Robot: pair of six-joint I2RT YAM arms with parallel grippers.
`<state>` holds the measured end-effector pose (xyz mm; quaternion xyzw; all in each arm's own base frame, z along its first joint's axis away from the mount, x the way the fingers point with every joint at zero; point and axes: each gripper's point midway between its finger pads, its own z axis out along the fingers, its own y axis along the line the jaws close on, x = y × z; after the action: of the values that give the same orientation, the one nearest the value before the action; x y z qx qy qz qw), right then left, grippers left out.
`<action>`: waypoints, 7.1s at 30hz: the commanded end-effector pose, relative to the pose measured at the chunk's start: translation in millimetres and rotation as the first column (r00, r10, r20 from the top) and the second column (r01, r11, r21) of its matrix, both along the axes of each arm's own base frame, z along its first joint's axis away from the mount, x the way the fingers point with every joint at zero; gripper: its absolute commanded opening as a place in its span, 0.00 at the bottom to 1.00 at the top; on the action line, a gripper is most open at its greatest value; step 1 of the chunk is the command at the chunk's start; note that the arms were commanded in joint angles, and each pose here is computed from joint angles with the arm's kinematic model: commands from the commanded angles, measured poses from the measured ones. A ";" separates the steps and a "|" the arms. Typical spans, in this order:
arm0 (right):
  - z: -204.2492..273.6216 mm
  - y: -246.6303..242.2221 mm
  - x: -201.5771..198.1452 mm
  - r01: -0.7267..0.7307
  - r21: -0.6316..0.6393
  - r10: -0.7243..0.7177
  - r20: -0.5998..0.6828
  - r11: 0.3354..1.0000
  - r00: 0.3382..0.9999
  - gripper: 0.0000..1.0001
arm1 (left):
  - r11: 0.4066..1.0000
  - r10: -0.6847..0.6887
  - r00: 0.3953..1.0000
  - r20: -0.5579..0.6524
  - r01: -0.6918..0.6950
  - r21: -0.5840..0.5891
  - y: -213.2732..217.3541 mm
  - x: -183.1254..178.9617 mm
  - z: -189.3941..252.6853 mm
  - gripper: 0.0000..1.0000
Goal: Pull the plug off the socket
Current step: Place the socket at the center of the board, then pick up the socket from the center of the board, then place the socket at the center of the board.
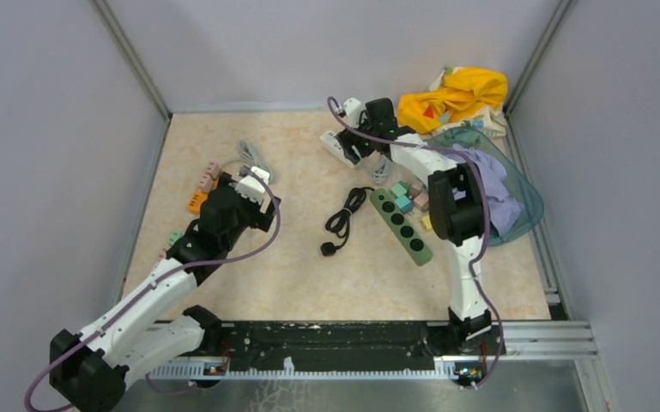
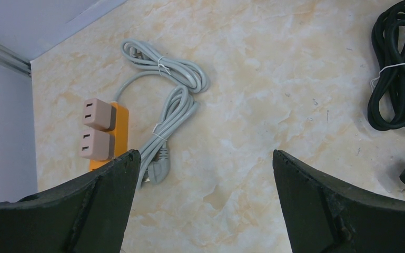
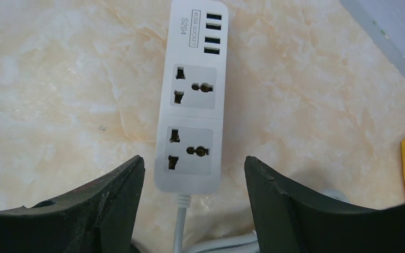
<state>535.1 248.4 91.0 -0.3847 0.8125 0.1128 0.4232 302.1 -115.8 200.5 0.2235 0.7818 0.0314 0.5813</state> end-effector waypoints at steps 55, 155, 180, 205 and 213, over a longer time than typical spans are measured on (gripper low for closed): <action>143.1 -6.3 -282.0 -0.602 0.407 0.575 0.201 0.687 0.793 0.77 | 0.955 0.274 0.956 -0.101 -0.283 -0.084 107.4 81.0 14.7 1.00; 131.9 -9.5 -279.7 -0.597 0.382 0.573 0.186 0.706 0.798 0.77 | 0.687 0.165 0.825 -0.541 -0.490 -0.537 -23.7 9.1 -49.1 0.03; 124.5 -13.4 -274.2 -0.579 0.379 0.562 0.169 0.721 0.810 0.77 | 0.858 0.368 0.698 -0.615 -0.510 -0.065 -107.0 -86.4 -159.1 0.28; 121.1 -13.6 -273.7 -0.579 0.376 0.565 0.160 0.723 0.809 0.77 | 0.920 -0.102 0.843 -0.528 -0.123 -0.373 -125.8 -113.4 -71.8 1.00; 119.2 -13.8 -272.4 -0.576 0.374 0.563 0.156 0.727 0.812 0.77 | 0.880 -0.241 0.906 -0.348 0.053 -0.473 -100.7 -127.2 -32.9 1.00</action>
<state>258.4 235.2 203.5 -0.5121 0.6221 0.3998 0.4369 177.6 -226.5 161.1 0.1119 0.8666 -0.2447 0.4203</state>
